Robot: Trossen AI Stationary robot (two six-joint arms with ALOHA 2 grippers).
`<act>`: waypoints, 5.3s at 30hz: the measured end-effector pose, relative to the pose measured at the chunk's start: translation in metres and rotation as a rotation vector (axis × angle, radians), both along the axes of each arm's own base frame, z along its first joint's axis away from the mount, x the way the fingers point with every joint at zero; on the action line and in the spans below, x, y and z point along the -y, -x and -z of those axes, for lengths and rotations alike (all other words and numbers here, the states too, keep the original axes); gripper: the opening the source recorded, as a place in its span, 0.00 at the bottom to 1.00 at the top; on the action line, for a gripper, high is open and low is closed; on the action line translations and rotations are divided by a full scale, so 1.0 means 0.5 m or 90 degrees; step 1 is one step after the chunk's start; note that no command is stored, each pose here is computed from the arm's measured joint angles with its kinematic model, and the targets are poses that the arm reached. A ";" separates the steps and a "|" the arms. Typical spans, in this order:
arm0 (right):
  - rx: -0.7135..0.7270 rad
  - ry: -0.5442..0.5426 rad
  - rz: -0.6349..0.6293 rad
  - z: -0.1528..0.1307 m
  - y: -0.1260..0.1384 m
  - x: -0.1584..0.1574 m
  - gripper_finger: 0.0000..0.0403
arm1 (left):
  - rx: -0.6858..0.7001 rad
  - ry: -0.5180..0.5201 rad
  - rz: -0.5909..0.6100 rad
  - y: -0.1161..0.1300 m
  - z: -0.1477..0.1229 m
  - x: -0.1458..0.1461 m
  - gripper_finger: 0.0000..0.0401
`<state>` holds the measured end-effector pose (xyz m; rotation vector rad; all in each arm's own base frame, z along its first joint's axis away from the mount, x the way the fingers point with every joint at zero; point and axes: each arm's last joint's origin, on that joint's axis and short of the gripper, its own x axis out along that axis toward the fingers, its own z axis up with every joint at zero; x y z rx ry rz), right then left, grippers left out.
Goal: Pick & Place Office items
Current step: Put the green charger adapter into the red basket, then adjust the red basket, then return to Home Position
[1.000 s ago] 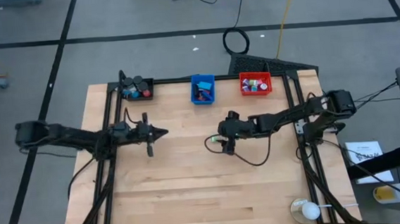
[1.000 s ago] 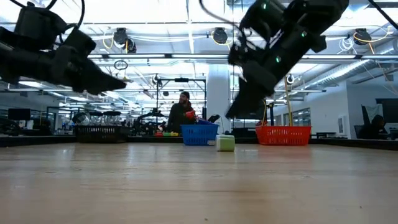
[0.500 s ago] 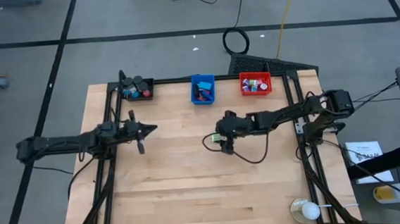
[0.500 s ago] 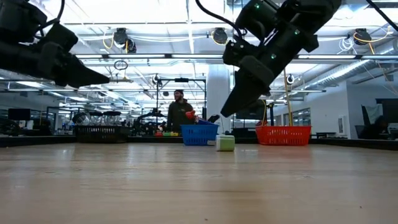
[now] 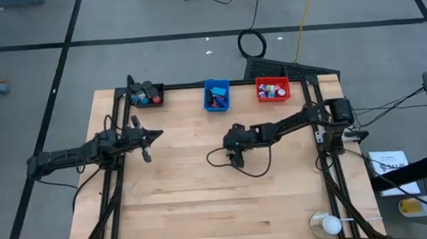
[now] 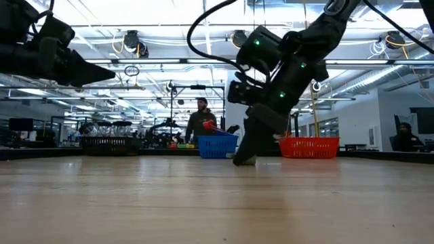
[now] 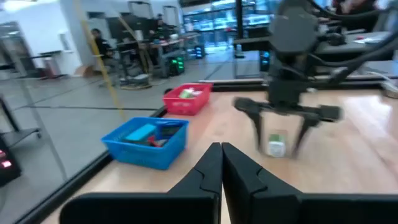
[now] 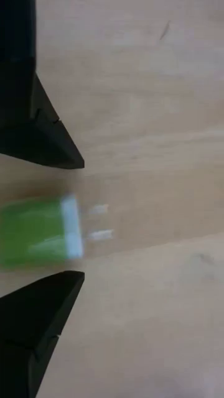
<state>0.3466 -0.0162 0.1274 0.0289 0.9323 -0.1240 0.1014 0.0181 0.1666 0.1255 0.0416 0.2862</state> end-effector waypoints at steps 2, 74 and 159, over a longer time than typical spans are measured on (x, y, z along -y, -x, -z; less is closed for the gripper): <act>0.000 -0.009 -0.009 0.001 0.000 -0.001 0.66 | 0.001 0.003 -0.016 0.004 0.000 -0.004 0.02; 0.024 -0.003 0.716 -0.150 0.272 0.359 0.19 | 0.032 0.112 -0.035 0.003 0.001 -0.016 0.12; 0.695 0.200 0.045 -0.124 0.530 0.067 0.00 | -0.008 -0.014 -0.031 0.004 0.001 -0.016 0.12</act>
